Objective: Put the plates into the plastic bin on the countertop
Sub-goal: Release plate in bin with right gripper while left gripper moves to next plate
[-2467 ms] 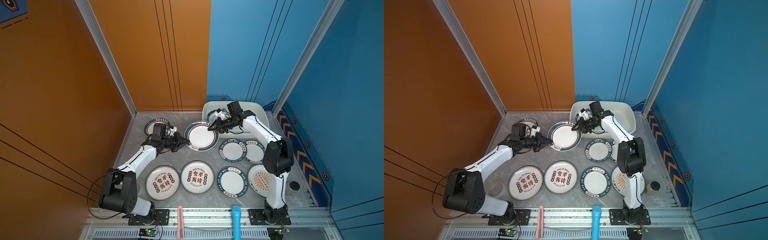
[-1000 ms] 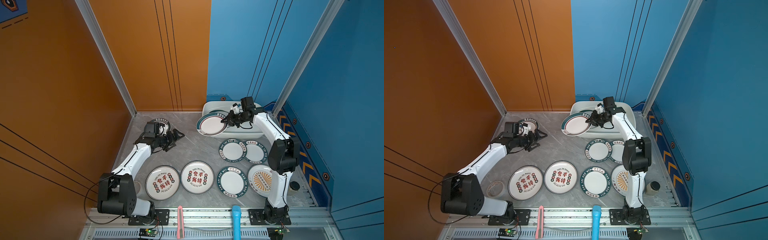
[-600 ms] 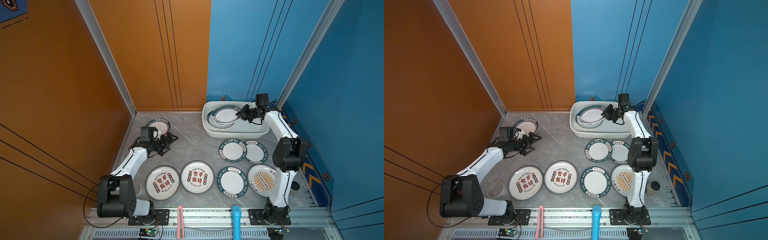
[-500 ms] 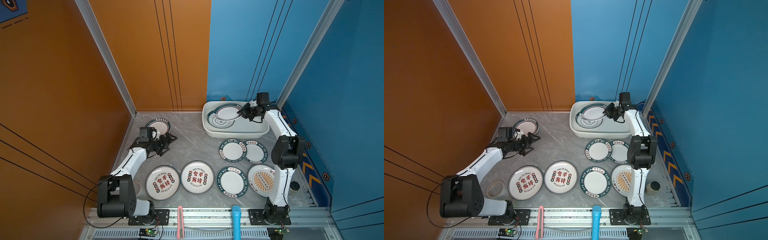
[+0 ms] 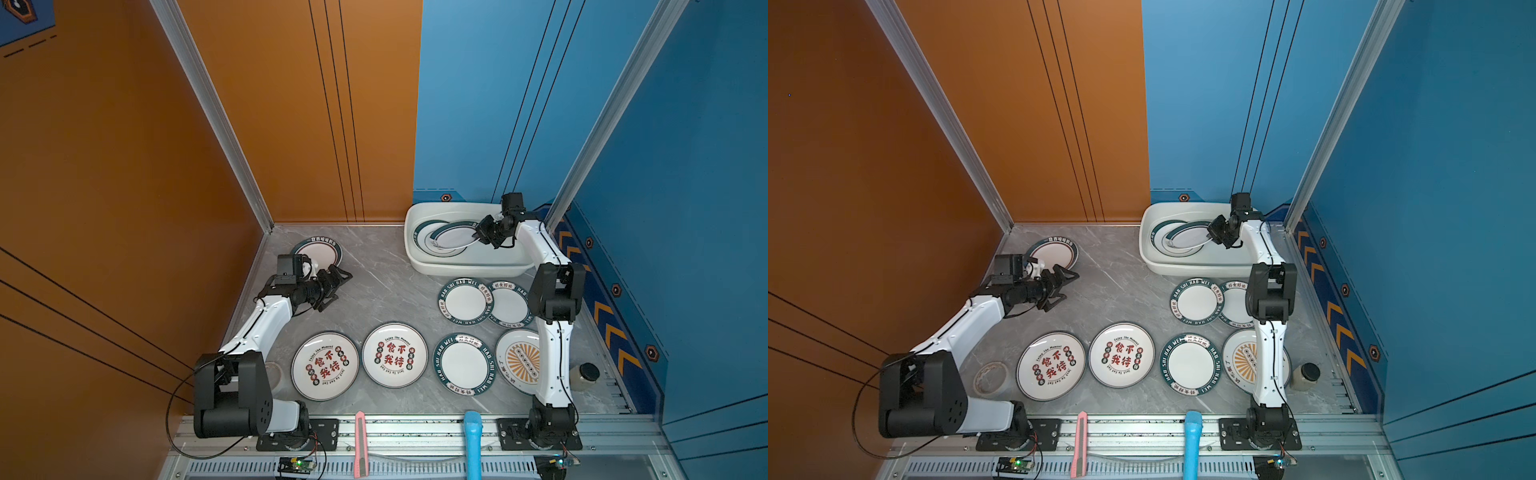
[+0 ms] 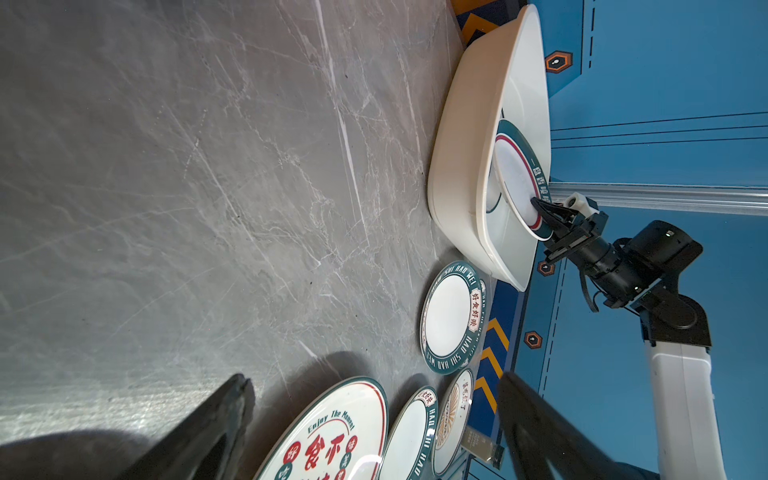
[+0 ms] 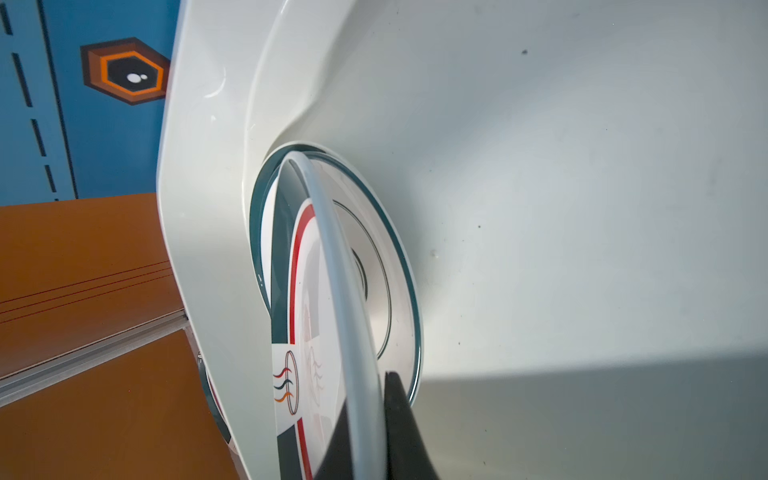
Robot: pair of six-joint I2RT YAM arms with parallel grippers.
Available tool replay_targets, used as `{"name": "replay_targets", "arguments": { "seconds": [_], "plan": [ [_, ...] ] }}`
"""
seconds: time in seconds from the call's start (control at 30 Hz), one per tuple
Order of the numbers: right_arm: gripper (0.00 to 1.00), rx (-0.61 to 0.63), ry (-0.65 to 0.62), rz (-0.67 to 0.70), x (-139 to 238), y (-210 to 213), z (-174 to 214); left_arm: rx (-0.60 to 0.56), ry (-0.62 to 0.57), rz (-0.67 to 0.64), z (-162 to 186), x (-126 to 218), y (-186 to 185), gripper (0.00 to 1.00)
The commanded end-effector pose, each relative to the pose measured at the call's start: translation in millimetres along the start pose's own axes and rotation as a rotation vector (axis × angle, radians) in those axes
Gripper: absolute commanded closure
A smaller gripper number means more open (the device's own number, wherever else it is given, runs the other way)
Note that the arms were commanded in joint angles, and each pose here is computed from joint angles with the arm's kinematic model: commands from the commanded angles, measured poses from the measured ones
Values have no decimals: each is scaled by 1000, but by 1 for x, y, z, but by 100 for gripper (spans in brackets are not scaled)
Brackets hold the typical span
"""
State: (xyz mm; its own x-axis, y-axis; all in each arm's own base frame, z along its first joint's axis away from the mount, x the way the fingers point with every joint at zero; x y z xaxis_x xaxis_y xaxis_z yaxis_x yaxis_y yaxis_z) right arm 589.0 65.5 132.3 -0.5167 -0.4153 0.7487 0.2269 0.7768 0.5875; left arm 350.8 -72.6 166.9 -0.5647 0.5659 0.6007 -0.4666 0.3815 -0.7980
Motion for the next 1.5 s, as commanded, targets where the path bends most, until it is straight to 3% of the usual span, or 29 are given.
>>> {"name": "replay_targets", "arguments": {
  "seconds": [0.0,0.57,0.83,1.13,1.47],
  "plan": [
    [100,3,-21,-16,6,13,-7,1,-28,-6,-2,9,-1,6],
    [94,-44,9,8,-28,13,3,24,-39,-14,-13,9,0,7],
    [75,-69,16,15,-37,11,6,30,-41,-15,-16,9,1,7],
    [66,-54,-10,21,-21,19,1,38,-44,-16,-17,10,3,7],
    [63,-8,40,155,-2,0,16,45,-32,-20,-13,8,9,7]
  ]
}}
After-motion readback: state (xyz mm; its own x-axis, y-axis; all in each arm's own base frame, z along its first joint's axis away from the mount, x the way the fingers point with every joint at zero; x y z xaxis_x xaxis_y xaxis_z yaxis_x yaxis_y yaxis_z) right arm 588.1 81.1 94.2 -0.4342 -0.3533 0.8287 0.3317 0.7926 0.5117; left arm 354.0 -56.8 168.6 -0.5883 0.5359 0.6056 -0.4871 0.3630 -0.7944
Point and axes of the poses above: each gripper's point midway between its finger pads, its own x axis back along the fingers, its own y axis along the line the jaws close on, z = x × y, the point moved 2 cm from there along x, back along the fingers, and after that the axes turned 15 degrees about x, right-handed, at the moved point
